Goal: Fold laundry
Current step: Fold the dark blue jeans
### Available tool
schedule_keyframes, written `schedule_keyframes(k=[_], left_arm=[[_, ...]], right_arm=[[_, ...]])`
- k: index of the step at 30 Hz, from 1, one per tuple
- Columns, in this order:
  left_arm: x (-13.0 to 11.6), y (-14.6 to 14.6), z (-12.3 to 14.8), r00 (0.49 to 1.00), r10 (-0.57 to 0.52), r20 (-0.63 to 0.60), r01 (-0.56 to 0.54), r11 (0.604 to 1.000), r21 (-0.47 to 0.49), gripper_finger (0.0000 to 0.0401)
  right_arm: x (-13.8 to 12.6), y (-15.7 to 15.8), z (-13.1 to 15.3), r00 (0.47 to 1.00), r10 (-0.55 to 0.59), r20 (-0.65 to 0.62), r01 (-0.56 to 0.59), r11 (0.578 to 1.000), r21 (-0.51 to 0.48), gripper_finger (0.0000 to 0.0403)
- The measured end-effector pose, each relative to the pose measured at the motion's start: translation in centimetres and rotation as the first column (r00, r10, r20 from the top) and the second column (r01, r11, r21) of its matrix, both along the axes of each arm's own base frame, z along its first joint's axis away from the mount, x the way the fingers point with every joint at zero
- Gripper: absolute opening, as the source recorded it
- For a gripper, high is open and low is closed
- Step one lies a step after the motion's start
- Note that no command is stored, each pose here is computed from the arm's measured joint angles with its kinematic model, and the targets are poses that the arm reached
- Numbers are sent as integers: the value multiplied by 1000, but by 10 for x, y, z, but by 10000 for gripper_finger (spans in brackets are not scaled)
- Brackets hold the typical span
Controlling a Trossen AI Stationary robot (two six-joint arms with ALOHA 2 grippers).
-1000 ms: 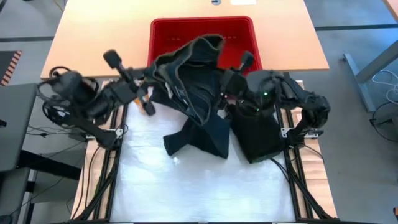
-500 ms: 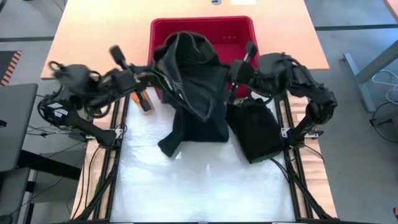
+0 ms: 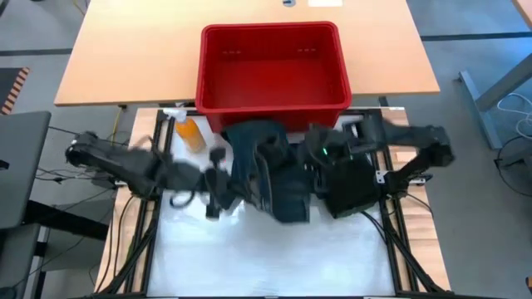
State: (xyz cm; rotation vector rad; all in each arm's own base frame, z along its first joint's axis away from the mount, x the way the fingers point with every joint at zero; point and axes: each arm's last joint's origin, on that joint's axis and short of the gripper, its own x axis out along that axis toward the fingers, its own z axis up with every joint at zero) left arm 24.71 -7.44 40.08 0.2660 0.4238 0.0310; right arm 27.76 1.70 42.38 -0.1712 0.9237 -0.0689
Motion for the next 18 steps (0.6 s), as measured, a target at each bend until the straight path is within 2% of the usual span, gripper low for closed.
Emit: schedule_keyframes(k=[3,6,10,14,18], left_arm=[[3,-31,-43,993,-76,92,78,997,-13,13],[-1,-61,-86,966,-145,216,149,989,-3,13],[-11,-83,-134,923,-211,321,208,977,44,13],[-18,-93,-149,858,-251,448,305,951,-51,13],[-20,-106,-158,824,-345,448,419,905,-73,13]], right_arm=[[-6,11,-43,998,-4,67,-1,997,81,33],[-9,26,-94,982,-5,191,-28,985,171,33],[-9,52,-154,928,50,370,-133,971,201,33],[-3,76,-187,821,52,568,-188,965,183,33],[8,98,-210,753,109,649,-252,959,131,33]])
